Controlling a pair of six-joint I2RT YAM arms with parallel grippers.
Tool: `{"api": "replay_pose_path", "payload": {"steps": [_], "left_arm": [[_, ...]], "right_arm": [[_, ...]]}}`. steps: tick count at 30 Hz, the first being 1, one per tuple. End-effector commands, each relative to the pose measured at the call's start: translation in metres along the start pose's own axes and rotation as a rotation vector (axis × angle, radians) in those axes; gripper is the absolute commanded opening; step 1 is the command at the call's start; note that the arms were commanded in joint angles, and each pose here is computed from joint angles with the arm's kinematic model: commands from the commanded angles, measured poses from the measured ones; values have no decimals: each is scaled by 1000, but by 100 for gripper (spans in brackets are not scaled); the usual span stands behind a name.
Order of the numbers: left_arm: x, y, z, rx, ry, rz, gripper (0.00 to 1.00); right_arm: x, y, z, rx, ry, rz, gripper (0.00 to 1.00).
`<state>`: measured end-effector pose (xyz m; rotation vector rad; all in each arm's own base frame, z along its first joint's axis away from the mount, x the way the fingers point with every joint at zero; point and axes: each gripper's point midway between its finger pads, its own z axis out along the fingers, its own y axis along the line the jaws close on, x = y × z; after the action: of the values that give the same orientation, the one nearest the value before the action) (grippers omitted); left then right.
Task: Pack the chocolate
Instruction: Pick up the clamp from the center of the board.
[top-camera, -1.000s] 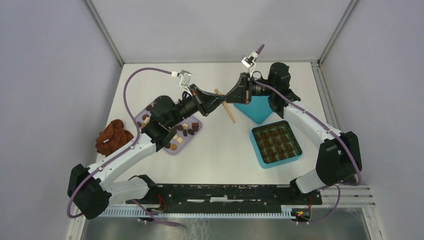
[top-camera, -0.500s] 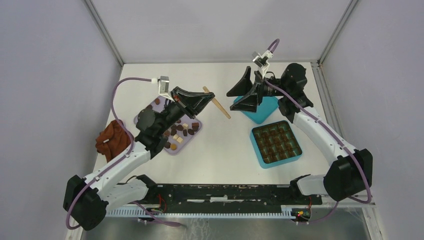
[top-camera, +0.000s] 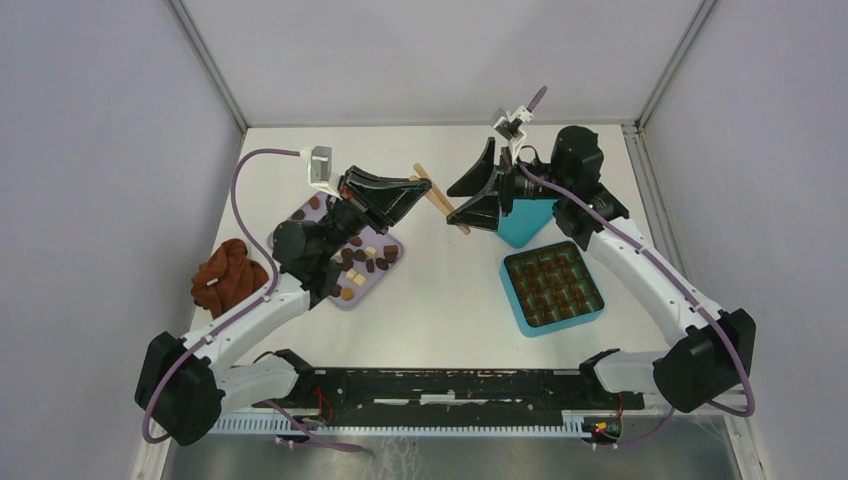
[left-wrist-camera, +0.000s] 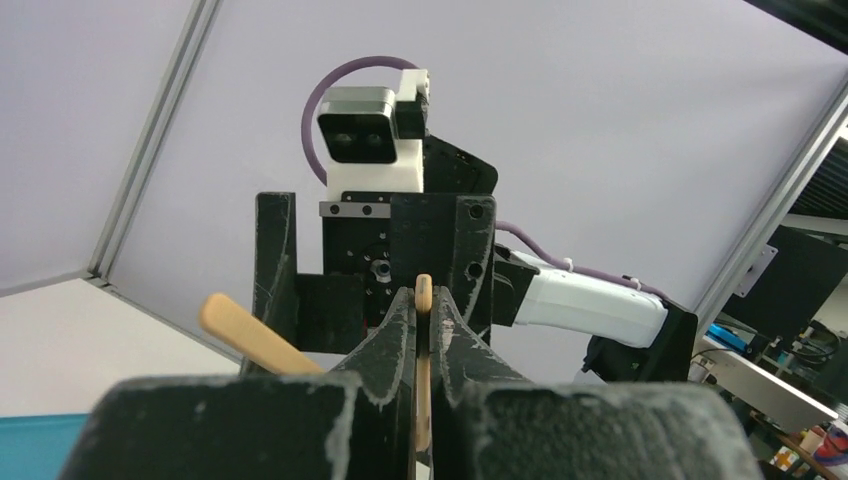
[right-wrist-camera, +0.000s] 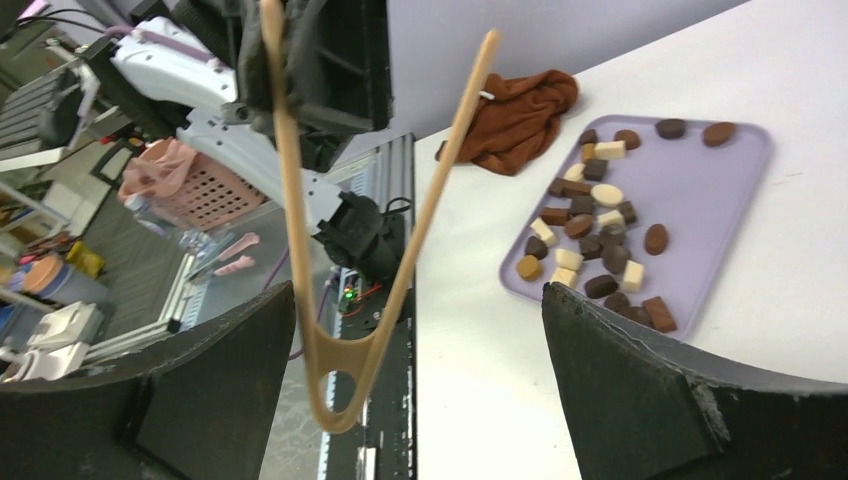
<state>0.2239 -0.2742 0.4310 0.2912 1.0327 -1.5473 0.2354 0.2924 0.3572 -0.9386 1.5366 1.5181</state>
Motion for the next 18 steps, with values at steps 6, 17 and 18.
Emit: {"api": "replay_pose_path", "payload": {"steps": [6, 17, 18], "left_arm": [[-28, -30, 7, 103, -88, 6, 2], [-31, -25, 9, 96, -119, -22, 2], [-32, -25, 8, 91, -122, -22, 2]], "right_arm": [[-18, 17, 12, -49, -47, 11, 98], [-24, 33, 30, -120, -63, 35, 85], [-25, 34, 30, -125, -67, 37, 84]]}}
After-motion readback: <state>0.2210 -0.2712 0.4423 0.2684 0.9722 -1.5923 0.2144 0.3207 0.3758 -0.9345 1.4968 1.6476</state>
